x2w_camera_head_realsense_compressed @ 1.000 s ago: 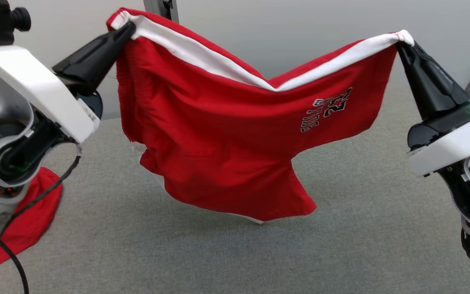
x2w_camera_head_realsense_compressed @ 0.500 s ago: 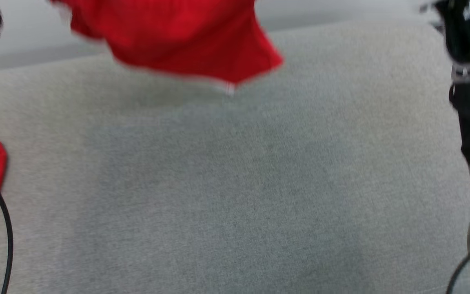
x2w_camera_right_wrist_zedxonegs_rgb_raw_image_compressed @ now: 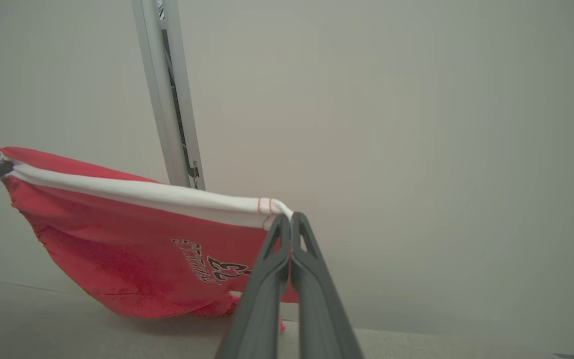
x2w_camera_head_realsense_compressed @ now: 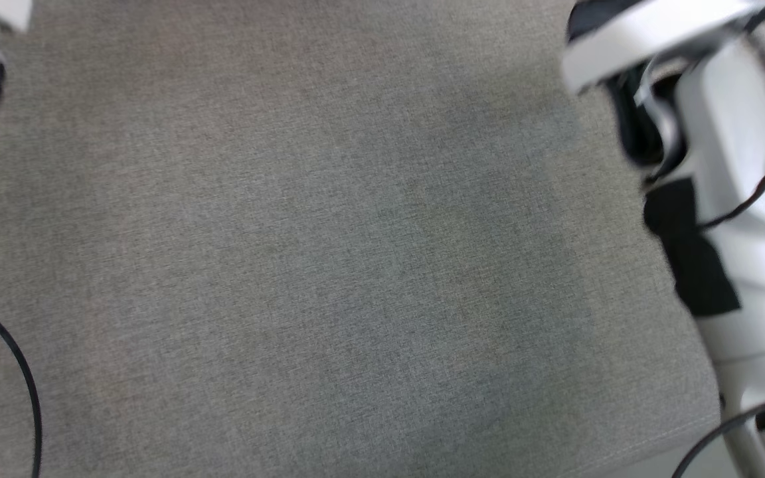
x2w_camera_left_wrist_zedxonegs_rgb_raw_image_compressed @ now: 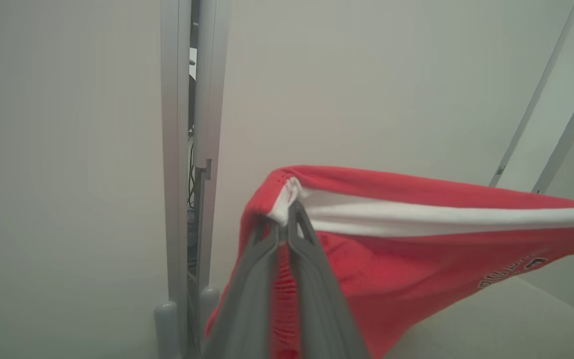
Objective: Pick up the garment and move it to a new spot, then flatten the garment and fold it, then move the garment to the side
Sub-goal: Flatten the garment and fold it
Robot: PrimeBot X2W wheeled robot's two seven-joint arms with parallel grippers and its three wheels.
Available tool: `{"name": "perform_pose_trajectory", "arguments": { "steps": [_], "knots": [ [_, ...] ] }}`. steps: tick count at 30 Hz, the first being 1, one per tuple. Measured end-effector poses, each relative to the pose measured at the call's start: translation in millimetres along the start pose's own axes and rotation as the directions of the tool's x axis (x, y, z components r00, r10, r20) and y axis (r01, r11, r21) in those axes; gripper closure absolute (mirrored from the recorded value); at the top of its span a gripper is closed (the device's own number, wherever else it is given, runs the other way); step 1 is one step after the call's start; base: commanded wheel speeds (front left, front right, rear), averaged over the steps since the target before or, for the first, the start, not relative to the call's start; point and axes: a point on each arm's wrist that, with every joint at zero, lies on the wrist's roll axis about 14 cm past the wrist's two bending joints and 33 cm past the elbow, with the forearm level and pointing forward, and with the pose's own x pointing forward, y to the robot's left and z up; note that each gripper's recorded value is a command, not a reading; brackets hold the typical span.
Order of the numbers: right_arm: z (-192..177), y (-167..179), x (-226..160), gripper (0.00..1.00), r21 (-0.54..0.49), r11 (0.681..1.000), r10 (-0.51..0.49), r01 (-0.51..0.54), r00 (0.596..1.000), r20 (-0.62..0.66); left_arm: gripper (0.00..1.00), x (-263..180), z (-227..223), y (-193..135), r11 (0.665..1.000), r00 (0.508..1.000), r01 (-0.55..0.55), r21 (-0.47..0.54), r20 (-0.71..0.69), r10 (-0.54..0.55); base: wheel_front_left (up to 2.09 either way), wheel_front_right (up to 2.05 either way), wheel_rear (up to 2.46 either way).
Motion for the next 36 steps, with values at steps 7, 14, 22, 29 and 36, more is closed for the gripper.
{"name": "perform_pose_trajectory", "arguments": {
  "steps": [7, 14, 22, 29, 36],
  "knots": [
    [-89.1, 13.4, -68.7, 1.0, 0.096, 0.995, 0.03, -0.01, 0.978, -0.208, 1.0, -66.6, -91.9, -9.3, 0.98, 0.989, -0.008, -0.196, -0.145, -0.021, 0.0, 0.0, 0.0],
    [-89.9, 29.9, -111.2, 1.0, 0.151, 0.988, 0.074, -0.042, 0.975, -0.208, 1.0, -128.1, -98.9, -24.8, 0.968, 0.981, 0.002, -0.251, -0.186, -0.051, 0.0, 0.0, 0.0],
    [-85.8, 41.1, -168.3, 1.0, 0.192, 0.981, 0.057, -0.014, 0.975, -0.216, 1.0, -185.9, -90.0, -53.0, 0.961, 0.983, -0.025, -0.276, -0.179, -0.026, 0.0, 0.0, 0.0],
    [-67.4, 47.0, -206.6, 1.0, 0.199, 0.98, 0.03, 0.011, 0.979, -0.2, 1.0, -232.6, -72.5, -72.8, 0.955, 0.989, -0.092, -0.281, -0.139, 0.054, 0.0, 0.0, 0.0],
    [-33.0, 59.8, -230.6, 1.0, 0.187, 0.982, 0.033, -0.006, 0.99, -0.138, 1.0, -272.1, -47.2, -95.8, 0.961, 0.992, -0.116, -0.251, -0.076, 0.1, 0.0, 0.0, 0.0]
  ]
}}
